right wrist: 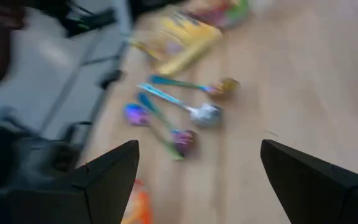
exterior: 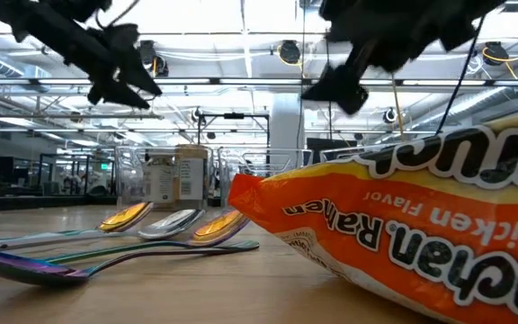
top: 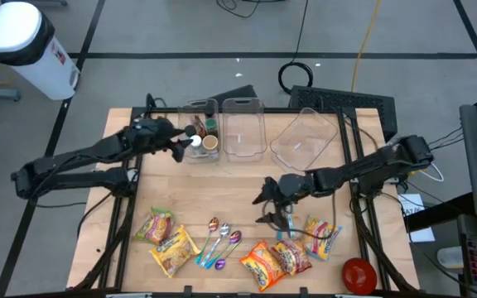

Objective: Pick & Place Food Item
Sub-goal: Put the blue noodle pack into the middle transparent bin

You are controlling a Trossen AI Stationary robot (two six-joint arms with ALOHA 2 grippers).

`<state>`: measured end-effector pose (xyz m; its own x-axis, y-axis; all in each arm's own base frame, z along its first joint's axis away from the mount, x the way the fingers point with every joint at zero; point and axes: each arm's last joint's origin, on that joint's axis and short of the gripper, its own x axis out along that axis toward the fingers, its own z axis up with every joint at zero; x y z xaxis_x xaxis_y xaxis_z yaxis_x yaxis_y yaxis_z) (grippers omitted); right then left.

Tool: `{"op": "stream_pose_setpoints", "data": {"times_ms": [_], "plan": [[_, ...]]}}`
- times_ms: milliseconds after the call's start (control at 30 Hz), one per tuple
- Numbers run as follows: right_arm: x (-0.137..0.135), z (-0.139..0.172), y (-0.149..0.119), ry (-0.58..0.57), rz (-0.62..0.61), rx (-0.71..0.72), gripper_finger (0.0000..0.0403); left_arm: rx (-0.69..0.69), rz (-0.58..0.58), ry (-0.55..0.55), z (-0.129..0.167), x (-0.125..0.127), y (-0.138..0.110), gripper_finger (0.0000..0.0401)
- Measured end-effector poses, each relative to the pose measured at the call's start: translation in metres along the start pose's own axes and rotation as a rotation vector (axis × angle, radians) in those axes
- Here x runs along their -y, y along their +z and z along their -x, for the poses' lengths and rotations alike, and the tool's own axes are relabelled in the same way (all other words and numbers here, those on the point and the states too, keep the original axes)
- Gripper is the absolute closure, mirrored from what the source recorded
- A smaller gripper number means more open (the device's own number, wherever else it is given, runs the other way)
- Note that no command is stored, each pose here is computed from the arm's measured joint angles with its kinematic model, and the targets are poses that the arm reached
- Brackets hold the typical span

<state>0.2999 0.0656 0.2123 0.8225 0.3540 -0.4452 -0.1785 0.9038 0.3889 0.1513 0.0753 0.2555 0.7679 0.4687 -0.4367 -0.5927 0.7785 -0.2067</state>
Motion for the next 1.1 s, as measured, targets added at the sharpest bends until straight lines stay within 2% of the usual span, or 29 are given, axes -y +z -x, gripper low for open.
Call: {"op": "stream_pose_setpoints", "data": {"times_ms": [133, 233, 433, 633, 700, 800, 933, 1100], "plan": [[-0.021, 0.024, 0.009, 0.071, 0.057, 0.087, 0.0074, 0.053, 0.004, -0.026, 0.012, 0.0, 0.004, 0.0137], [-0.04, 0.043, 0.011, 0.137, 0.09, 0.131, 0.0074, 0.032, 0.002, -0.08, 0.017, 0.001, 0.002, 0.0141], [-0.086, 0.075, 0.001, 0.337, 0.166, 0.204, 0.0074, 0.062, -0.101, -0.23, 0.032, 0.007, 0.002, 0.0135], [-0.119, 0.087, -0.011, 0.55, 0.215, 0.369, 0.0074, 0.151, -0.223, -0.231, 0.046, 0.013, 0.004, 0.0123], [-0.121, 0.088, -0.013, 0.504, 0.233, 0.393, 0.0074, 0.181, -0.228, -0.223, 0.049, 0.013, 0.002, 0.0119], [-0.117, 0.087, -0.019, 0.299, 0.176, 0.356, 0.0074, 0.224, -0.227, -0.246, 0.049, 0.011, -0.008, 0.0115], [-0.106, 0.095, -0.03, 0.019, 0.011, 0.085, 0.0074, 0.259, -0.185, -0.261, 0.045, 0.005, -0.029, 0.0116], [-0.094, 0.109, -0.056, -0.195, -0.209, -0.269, 0.0074, 0.241, -0.092, -0.264, 0.038, 0.001, -0.046, 0.0126]]}}
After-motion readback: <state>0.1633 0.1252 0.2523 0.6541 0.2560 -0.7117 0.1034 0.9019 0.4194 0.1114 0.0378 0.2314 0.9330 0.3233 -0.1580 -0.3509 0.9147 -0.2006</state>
